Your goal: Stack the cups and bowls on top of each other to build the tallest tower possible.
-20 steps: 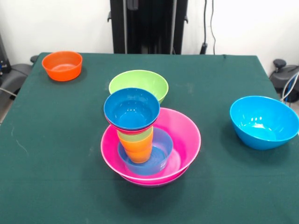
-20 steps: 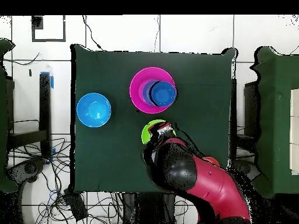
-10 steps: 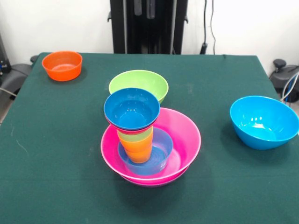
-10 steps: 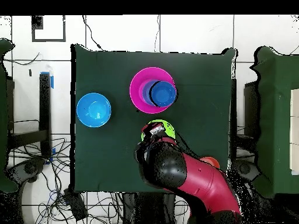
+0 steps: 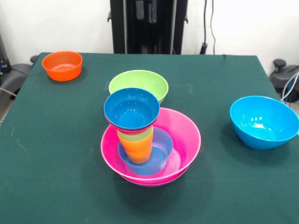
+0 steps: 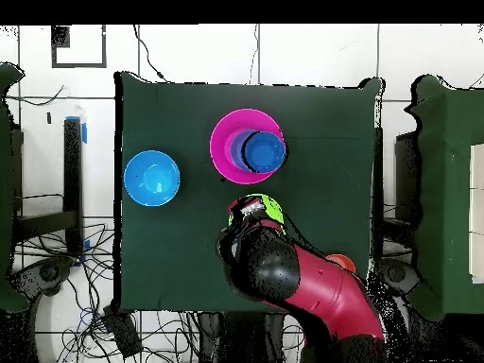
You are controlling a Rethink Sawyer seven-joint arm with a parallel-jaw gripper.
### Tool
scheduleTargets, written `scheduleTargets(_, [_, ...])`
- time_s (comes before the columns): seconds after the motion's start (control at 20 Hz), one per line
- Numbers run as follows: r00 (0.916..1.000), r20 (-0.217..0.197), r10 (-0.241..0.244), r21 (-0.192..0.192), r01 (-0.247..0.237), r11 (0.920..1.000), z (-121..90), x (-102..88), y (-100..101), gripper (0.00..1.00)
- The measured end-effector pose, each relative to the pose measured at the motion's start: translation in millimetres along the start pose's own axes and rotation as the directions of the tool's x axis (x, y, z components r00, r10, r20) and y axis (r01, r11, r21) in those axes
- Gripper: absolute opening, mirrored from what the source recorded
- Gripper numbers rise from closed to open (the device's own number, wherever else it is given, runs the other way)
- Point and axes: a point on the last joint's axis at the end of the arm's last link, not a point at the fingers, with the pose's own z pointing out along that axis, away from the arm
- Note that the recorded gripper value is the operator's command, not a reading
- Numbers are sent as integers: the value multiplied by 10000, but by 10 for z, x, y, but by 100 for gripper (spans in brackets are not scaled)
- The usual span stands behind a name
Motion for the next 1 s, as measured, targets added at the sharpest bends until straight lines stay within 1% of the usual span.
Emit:
scheduleTargets(0.25, [9997, 226, 119, -303, -112, 9995, 155, 65, 94, 100])
scheduleTargets(0.3, [9991, 378, 208, -479, -189, 9987, 234, 100, 145, 100])
scheduleTargets(0.35, [9986, 457, 259, -571, -232, 9981, 282, 124, 173, 100])
scheduleTargets(0.55, [9968, 631, 498, -834, -444, 9955, 452, 250, 275, 100])
scheduleTargets(0.65, [9963, 603, 612, -894, -556, 9944, 515, 347, 331, 100])
scheduleTargets(0.75, [9959, 501, 754, -920, -705, 9933, 577, 491, 403, 100])
scheduleTargets(0.8, [9955, 377, 873, -898, -836, 9924, 604, 595, 448, 100])
scheduleTargets(0.9, [9946, 249, 1012, -865, -988, 9913, 626, 716, 494, 100])
scheduleTargets(1.0, [9924, 125, 1225, -812, -1211, 9893, 644, 886, 555, 100])
